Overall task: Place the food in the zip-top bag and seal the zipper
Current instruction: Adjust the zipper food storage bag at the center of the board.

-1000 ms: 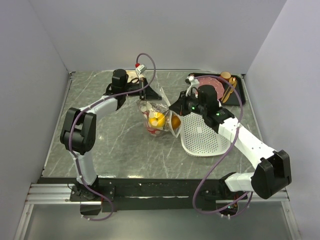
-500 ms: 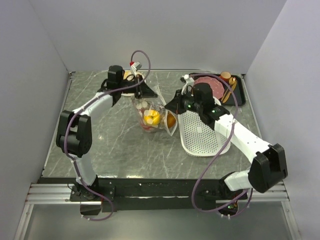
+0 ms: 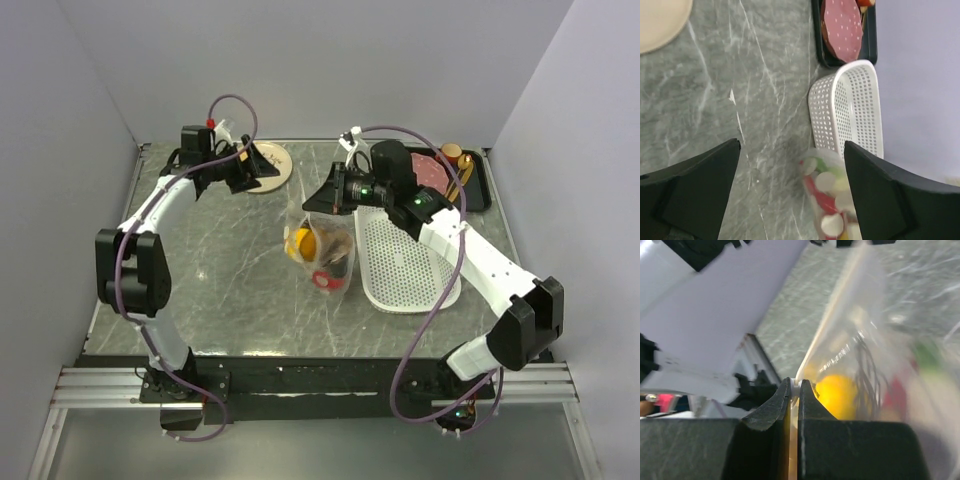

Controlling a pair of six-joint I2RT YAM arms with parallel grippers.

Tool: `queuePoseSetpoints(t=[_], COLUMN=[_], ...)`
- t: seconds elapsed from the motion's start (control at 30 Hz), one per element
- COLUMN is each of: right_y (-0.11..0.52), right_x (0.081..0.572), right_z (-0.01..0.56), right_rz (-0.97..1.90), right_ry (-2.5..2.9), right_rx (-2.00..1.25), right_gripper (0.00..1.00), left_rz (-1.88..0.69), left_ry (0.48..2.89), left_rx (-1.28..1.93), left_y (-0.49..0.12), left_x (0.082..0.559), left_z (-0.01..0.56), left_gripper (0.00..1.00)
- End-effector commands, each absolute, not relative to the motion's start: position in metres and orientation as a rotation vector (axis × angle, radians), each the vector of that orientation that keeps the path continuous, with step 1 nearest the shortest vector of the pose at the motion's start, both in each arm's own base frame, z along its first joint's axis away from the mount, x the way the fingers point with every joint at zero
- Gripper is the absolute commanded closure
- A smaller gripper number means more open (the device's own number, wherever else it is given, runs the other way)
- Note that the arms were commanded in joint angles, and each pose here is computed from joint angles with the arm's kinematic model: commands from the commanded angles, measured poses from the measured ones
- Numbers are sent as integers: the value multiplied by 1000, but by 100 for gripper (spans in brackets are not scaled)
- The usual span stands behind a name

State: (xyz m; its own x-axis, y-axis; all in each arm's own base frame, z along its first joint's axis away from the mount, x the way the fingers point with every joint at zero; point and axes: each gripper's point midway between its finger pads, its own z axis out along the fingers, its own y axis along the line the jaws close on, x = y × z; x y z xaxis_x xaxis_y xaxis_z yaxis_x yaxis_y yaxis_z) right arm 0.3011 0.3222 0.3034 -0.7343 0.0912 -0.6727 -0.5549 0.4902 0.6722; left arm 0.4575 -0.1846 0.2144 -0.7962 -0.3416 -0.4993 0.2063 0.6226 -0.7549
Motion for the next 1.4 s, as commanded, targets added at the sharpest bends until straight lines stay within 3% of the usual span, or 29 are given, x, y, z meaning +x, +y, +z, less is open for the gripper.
queuePoseSetpoints(t=[0.0,0.17,0.27,0.63,0.77,0.87,1.07,1.23,1.37], right_y=[324,335,332,338,336,335,331,325,322], right_x=[311,360,372,381,377,378,378,382,383], right_z=[307,173,159,184,210,210,214,218,219], right_rz=[1287,1208,1077,1223,1268,1271,1261,1222,1205], right_ry=[2138,2518,2521,2375,2283,2288,2274,2263,2262], right_rx=[-198,-110,-94,-85,-80,-80,-63,-47,-44], right_gripper=[100,100,100,100,100,100,100,100,100], left_rz=[-993,-1012,-1017,-1031,-1066,-1056,-948,-856,-803], left_ry=[1963,1957,1966,2055,2009,2011,2216,2250,2272], left_rx=[23,-17,-5,85,148,127,110,10,-34], left_y=[-178,-176,-175,-213,-242,-250,-259,-250,-249], left_x=[452,433,417,331,296,288,270,263,253], left_z=[308,305,305,275,292,293,248,239,234], left_gripper=[9,10,10,8,7,4,6,7,13])
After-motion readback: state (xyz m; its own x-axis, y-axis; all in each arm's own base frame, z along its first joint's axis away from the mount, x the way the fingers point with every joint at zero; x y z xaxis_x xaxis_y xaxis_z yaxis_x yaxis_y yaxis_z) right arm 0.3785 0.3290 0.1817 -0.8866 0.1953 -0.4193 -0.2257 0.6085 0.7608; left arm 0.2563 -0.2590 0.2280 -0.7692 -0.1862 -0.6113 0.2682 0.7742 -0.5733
